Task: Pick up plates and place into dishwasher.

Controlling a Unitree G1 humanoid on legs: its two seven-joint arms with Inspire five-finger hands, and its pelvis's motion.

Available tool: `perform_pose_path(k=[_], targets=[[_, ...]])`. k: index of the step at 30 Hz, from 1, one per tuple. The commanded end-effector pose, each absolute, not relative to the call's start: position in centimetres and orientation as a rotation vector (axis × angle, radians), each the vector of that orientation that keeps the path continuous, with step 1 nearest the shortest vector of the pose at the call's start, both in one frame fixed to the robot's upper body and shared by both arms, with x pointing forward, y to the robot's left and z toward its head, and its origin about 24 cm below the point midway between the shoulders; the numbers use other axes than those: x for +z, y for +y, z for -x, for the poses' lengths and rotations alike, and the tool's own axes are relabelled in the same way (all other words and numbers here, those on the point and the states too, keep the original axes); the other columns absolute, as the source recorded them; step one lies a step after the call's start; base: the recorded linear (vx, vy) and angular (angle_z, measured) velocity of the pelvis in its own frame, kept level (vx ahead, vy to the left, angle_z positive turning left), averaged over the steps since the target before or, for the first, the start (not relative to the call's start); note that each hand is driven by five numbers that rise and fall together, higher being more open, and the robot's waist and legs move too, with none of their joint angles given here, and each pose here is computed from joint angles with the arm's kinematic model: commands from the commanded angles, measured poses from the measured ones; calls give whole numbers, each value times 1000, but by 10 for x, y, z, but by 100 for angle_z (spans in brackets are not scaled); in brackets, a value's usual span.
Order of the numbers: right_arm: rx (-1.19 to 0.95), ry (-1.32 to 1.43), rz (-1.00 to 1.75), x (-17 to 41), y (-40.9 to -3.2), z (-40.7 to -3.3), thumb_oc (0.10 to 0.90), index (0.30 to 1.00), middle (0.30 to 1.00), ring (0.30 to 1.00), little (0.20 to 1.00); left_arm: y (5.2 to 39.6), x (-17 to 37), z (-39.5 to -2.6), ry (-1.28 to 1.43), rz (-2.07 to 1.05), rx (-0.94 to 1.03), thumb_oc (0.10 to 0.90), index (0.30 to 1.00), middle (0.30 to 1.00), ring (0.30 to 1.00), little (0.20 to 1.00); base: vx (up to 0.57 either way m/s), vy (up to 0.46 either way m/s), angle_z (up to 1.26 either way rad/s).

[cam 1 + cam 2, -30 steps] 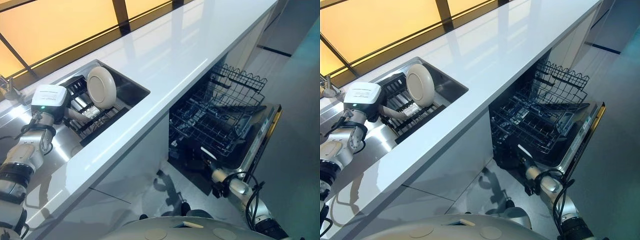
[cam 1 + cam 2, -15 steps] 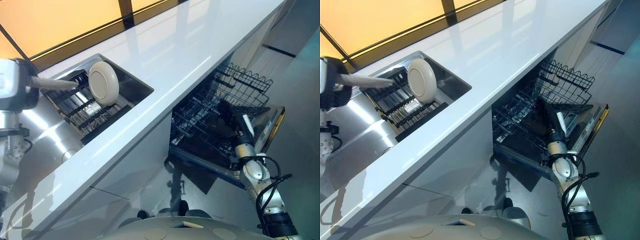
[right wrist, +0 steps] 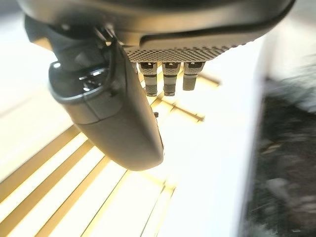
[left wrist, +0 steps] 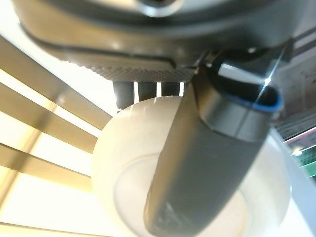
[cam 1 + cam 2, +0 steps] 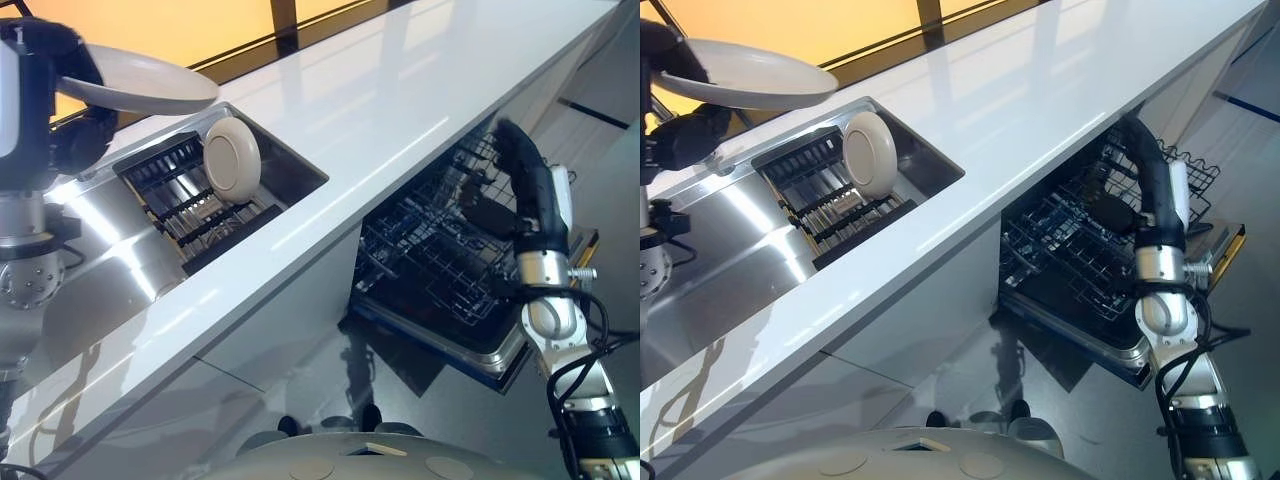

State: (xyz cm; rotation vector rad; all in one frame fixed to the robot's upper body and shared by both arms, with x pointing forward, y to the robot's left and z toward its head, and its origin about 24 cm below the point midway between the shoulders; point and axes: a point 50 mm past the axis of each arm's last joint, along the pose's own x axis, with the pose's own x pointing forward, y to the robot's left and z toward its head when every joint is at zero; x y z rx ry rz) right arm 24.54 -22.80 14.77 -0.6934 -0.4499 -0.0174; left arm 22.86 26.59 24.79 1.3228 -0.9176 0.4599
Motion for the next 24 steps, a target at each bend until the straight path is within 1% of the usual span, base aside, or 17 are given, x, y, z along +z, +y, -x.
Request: perform_pose_path(k=[1,3,6,9,18,24], targets=[[183,-877,875,225,-188,-240,800,900,900,900,900,247,293,-230,-1100,-1255,435,100,300,300,300,200,-23,-17,18],[228,-893,906,230,-183,-242,800,900,900,900,900,241,295,-233,-1109,-1243,398,100,300,300,300,200,-16,-12,10],[318,-930,986,237,-168,-241,800,900,900,900,900,227,297,-238,-1113,-1188,289,100,300,300,300,200,0,0,0],[346,-968,1011,243,-161,-240,800,900,900,900,900,218,296,-240,-1111,-1163,238,100,300,300,300,200,0,0,0],[355,-1138,1065,257,-137,-235,800,900,900,900,900,193,291,-249,-1092,-1075,69,100,300,300,300,200,0,0,0],[292,-1220,969,265,-128,-232,800,900,900,900,900,181,283,-250,-1067,-1001,-17,100,300,300,300,200,0,0,0]])
